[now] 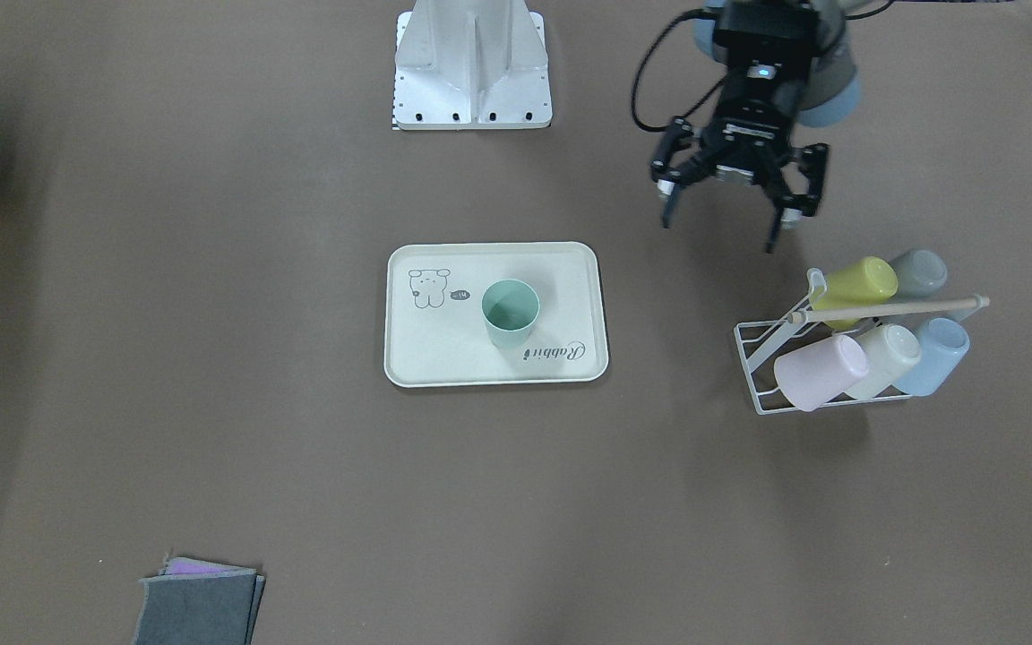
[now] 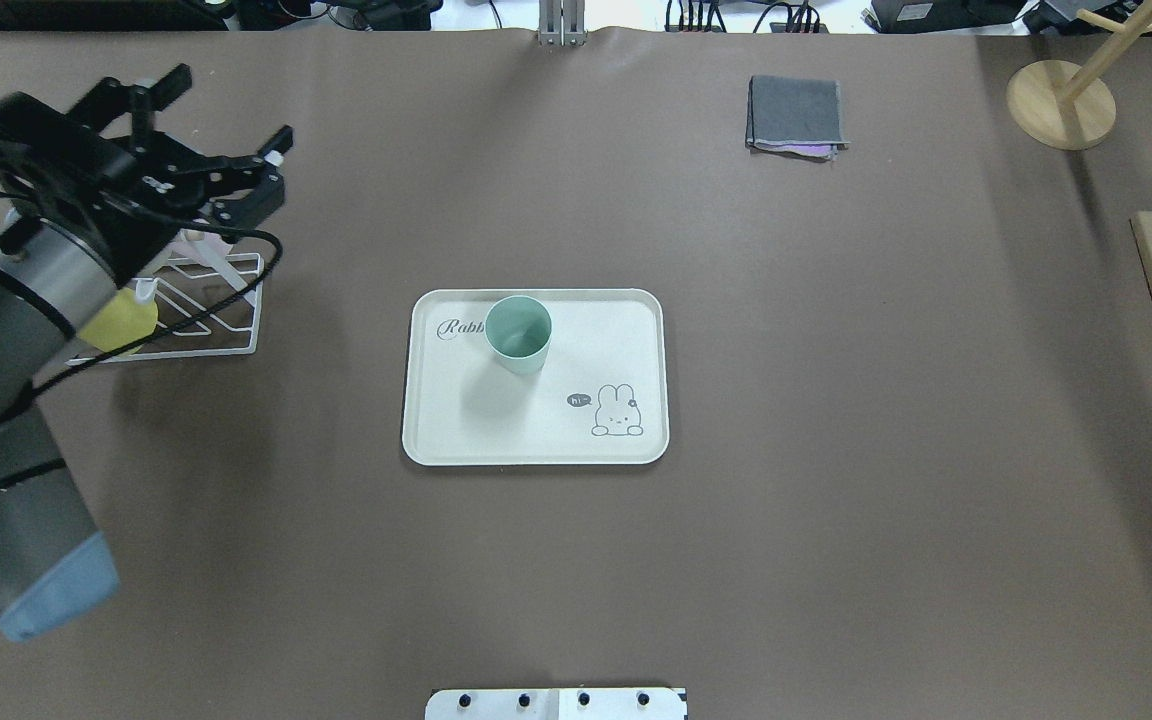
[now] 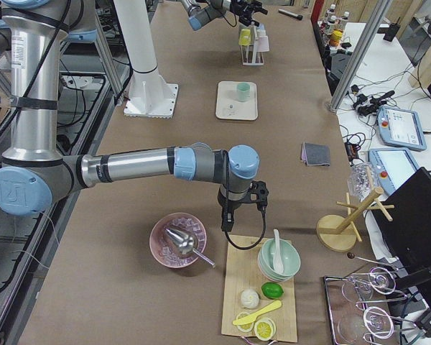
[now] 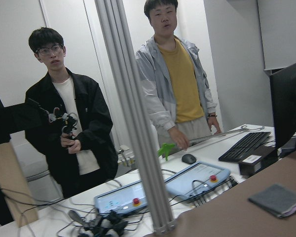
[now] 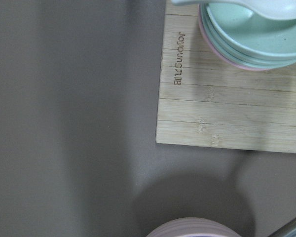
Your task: Pick up and place green cup on tray
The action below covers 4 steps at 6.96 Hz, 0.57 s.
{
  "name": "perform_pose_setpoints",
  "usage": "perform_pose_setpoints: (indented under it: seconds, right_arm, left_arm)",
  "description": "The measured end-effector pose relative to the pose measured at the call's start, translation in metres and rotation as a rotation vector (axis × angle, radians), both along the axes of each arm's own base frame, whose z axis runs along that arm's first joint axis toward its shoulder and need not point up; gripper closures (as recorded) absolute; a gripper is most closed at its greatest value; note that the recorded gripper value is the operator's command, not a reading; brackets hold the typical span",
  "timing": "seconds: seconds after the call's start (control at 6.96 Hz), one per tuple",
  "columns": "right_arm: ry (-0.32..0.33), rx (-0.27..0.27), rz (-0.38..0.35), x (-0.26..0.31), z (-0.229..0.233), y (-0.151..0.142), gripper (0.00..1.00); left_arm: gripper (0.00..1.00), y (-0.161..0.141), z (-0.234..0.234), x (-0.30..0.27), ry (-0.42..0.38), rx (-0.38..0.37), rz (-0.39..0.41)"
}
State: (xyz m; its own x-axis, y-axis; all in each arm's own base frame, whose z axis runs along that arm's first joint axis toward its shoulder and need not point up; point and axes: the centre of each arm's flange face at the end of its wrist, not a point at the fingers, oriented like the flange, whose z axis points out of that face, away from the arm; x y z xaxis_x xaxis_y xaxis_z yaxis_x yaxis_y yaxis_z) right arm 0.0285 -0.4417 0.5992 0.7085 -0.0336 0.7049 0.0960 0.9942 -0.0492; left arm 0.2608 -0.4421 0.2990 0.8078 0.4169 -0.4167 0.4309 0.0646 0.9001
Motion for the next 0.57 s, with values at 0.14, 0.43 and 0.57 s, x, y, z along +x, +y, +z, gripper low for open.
perform_pose_setpoints:
  seconds: [0.14,0.43,0.57]
  right_arm:
    - [-0.001,0.002,0.0,0.0,-0.001,-0.001,0.0]
    - [-0.007,0.003,0.001,-0.001,-0.002,-0.001,0.0]
    - [-0.008,0.005,0.001,-0.001,-0.003,-0.001,0.0]
  left_arm:
    - [0.03,-0.016,0.041,-0.058,-0.037,-0.034,-0.006]
    - [0.03,-0.033,0.102,-0.132,-0.013,-0.098,0.017]
    - [0.03,-0.036,0.129,-0.154,0.004,-0.103,0.027]
